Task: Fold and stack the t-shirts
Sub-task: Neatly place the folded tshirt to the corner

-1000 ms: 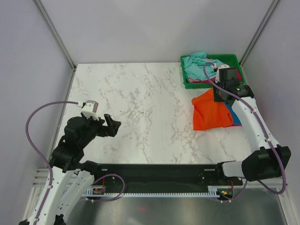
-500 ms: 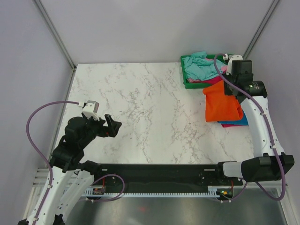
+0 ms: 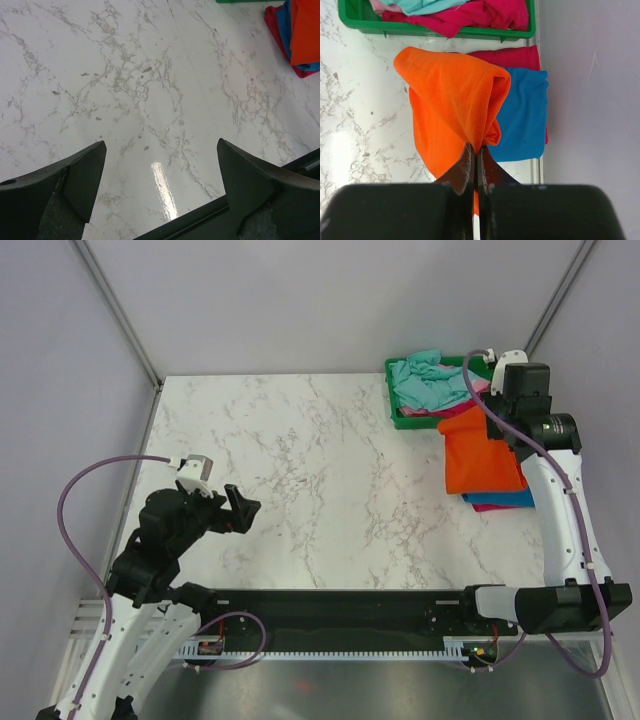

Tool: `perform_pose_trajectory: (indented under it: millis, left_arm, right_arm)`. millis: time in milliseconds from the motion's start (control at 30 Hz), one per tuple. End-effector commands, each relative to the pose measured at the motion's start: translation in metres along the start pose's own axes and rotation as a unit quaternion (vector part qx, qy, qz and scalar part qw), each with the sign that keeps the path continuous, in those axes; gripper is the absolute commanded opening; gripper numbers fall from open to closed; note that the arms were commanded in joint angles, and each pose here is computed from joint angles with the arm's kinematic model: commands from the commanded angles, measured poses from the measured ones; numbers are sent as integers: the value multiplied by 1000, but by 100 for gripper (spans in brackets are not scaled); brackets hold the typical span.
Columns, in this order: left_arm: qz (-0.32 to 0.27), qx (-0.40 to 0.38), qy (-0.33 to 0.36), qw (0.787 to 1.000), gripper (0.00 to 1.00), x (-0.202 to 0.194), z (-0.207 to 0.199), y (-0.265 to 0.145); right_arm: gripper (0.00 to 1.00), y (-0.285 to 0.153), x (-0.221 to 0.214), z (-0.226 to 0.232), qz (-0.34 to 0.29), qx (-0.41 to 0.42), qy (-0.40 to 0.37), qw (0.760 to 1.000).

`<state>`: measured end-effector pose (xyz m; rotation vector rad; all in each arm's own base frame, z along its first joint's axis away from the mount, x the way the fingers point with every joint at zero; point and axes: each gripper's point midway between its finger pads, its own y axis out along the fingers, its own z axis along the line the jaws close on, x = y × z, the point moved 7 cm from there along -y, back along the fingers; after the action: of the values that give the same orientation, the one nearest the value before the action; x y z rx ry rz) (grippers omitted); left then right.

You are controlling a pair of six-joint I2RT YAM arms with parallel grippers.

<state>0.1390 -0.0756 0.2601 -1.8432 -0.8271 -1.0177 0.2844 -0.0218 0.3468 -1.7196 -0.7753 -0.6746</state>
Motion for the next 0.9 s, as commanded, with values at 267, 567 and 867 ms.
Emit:
perform_pose_trajectory:
  millis: [267, 567, 867]
  left_arm:
    - [-8, -12, 11, 1000, 100, 5, -4, 5]
    - [-8, -12, 11, 1000, 100, 4, -3, 5]
    - [-3, -15, 12, 1000, 100, 3, -4, 7]
  right_arm:
    - [0, 11, -19, -47, 24, -111, 38, 993]
    - [0, 43, -17, -64, 52, -129, 46, 989]
    - [0, 78, -26, -88, 58, -157, 52, 984]
